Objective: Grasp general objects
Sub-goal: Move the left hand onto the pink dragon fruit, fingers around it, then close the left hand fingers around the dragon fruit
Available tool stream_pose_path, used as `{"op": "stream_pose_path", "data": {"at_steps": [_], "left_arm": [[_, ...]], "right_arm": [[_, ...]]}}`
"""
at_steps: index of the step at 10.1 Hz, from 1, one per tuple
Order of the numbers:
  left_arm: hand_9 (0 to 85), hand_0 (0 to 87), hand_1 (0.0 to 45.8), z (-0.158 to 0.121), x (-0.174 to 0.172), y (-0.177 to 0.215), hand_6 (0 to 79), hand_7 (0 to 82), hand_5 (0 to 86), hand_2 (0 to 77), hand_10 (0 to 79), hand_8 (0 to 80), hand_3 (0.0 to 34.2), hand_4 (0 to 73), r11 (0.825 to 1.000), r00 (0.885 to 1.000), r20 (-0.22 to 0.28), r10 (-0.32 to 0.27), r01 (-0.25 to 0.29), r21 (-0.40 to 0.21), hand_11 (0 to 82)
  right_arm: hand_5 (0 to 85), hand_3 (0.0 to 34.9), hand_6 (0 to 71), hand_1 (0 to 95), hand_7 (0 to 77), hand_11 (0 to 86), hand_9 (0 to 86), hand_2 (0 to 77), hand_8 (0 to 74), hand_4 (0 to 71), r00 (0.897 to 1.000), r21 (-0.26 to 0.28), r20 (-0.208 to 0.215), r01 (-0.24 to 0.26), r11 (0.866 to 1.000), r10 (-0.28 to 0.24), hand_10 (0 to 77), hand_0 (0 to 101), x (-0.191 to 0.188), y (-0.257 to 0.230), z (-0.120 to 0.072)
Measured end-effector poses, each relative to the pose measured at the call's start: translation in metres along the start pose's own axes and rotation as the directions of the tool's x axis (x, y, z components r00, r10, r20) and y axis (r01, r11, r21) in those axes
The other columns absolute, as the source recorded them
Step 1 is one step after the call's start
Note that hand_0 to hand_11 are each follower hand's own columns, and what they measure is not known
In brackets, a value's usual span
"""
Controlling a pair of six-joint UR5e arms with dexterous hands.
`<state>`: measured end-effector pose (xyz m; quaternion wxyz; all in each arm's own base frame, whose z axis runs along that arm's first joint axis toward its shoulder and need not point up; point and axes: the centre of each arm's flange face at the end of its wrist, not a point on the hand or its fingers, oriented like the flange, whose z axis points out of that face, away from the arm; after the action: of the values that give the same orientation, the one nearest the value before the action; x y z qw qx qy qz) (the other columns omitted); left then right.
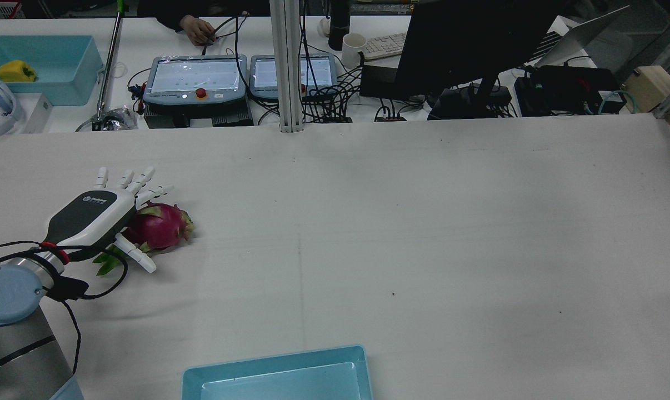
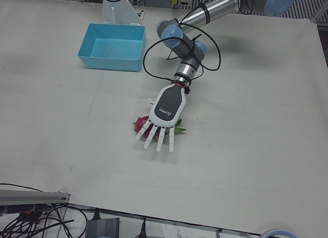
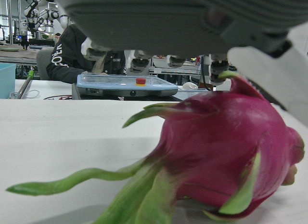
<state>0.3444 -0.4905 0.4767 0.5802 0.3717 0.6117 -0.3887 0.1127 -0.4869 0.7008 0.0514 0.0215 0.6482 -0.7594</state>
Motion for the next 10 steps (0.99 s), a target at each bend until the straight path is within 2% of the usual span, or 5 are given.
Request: {"op": "stream_pose_path", "data": {"at_steps": [6,9,10], "left_arm": [[0.5,46.1,0.0,0.012,-0.011,0.006,0.5,2.7,8.7,0.5,0.5,9.3,25.8,0.0,1.000,1.000,-0.020,-0.002,0.002,0.001,1.1],[0.5,46.1,0.0,0.017,-0.010,0.009,0.5,2.7,8.7,0.5,0.5,9.8,24.4,0.0,1.000,1.000,-0.028,-0.001,0.001,0.000,1.1],[0.5,46.2,0.0,0.021,-0.005,0.011,0.5,2.7,8.7,0.5,0.5,9.8,22.9,0.0,1.000,0.999,-0.036,0.009,-0.009,0.000,1.1]], "right_arm": [[0.5,0.0,0.0,8.2,0.0,0.5,0.5,1.6,0.0,0.0,1.000,0.000,0.000,0.000,1.000,0.000,0.0,0,0.000,0.000,0.000],[0.5,0.0,0.0,8.2,0.0,0.5,0.5,1.6,0.0,0.0,1.000,0.000,-0.001,0.000,1.000,0.000,0.0,0,0.000,0.000,0.000],[0.5,0.0,0.0,8.2,0.0,0.5,0.5,1.6,0.0,0.0,1.000,0.000,-0.001,0.000,1.000,0.000,0.0,0,0.000,0.000,0.000]]}}
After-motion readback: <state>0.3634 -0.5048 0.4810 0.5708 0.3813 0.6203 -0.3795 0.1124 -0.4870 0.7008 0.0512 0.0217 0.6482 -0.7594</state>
